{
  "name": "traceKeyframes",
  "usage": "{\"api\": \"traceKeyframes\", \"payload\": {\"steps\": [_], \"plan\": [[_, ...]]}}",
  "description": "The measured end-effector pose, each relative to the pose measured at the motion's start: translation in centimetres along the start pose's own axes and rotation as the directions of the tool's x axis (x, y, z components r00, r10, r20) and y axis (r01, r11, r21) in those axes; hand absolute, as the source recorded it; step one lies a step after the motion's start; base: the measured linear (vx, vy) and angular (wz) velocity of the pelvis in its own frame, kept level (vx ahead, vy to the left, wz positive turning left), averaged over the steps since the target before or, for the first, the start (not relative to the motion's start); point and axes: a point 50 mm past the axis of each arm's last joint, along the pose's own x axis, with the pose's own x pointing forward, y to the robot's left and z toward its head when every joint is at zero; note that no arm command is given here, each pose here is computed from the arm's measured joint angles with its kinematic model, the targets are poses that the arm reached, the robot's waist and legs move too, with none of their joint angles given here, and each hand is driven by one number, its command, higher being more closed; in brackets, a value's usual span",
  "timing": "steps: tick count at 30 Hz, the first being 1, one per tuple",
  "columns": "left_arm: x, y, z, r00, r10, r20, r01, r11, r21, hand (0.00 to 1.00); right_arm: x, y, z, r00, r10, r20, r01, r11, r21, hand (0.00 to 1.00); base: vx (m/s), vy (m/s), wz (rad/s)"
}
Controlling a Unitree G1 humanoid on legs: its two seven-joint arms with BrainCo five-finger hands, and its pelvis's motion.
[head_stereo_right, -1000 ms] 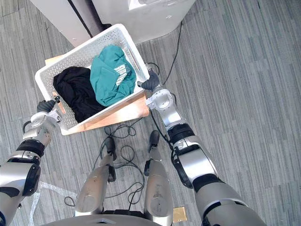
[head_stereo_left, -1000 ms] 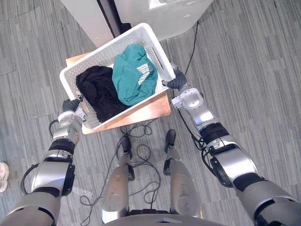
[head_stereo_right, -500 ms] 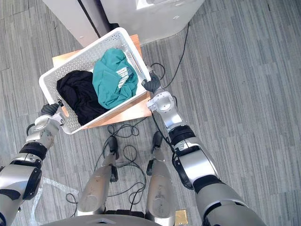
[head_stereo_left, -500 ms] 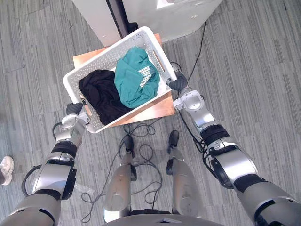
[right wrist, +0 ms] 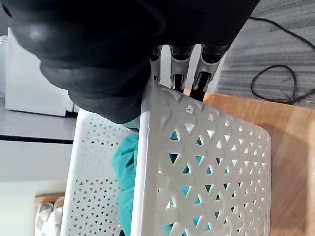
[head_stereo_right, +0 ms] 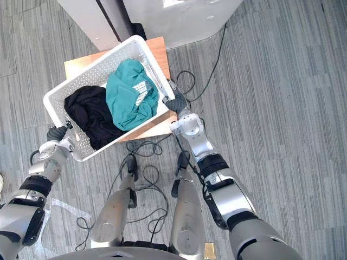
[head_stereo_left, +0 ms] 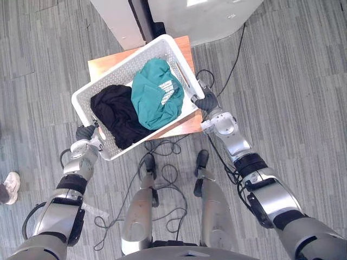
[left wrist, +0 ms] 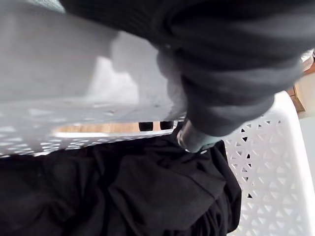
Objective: Pick up the laundry basket with both hands and put the clothes into the washing machine.
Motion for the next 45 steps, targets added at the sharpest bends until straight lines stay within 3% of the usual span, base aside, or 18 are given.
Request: {"api": "traceKeyframes", "payload": {"steps": [10, 20, 26, 36, 45], "plan": [[-0.8, 2.0, -1.4, 0.999, 0.013, -0.033, -0.01, 0.996, 0.088, 1.0, -2.9, 2.0, -3.7, 0.989, 0.104, -0.101, -0.088, 0.984, 0.153, 1.0, 0.01, -0.003, 0.04], [-2.3, 3.0, -2.6, 0.999, -0.026, -0.045, 0.034, 0.985, 0.172, 1.0, -8.3, 4.1, -7.3, 0.969, 0.127, -0.214, -0.031, 0.915, 0.402, 1.0, 0.03, 0.002, -0.03], [-4.0, 3.6, -5.3, 0.992, -0.06, -0.111, 0.083, 0.974, 0.212, 1.0, -11.4, 4.3, -9.1, 0.955, 0.094, -0.282, 0.049, 0.887, 0.459, 1.0, 0.07, 0.001, -0.2], [-7.7, 4.8, -11.2, 0.962, -0.05, -0.267, 0.09, 0.986, 0.14, 1.0, -14.6, 4.0, -10.3, 0.938, 0.029, -0.346, 0.169, 0.831, 0.53, 1.0, 0.08, 0.019, -0.13], [-11.8, 6.4, -15.7, 0.915, 0.018, -0.402, -0.023, 1.0, -0.008, 1.0, -14.5, 4.2, -10.2, 0.938, 0.009, -0.347, 0.197, 0.809, 0.554, 1.0, -0.01, -0.028, -0.05]]}}
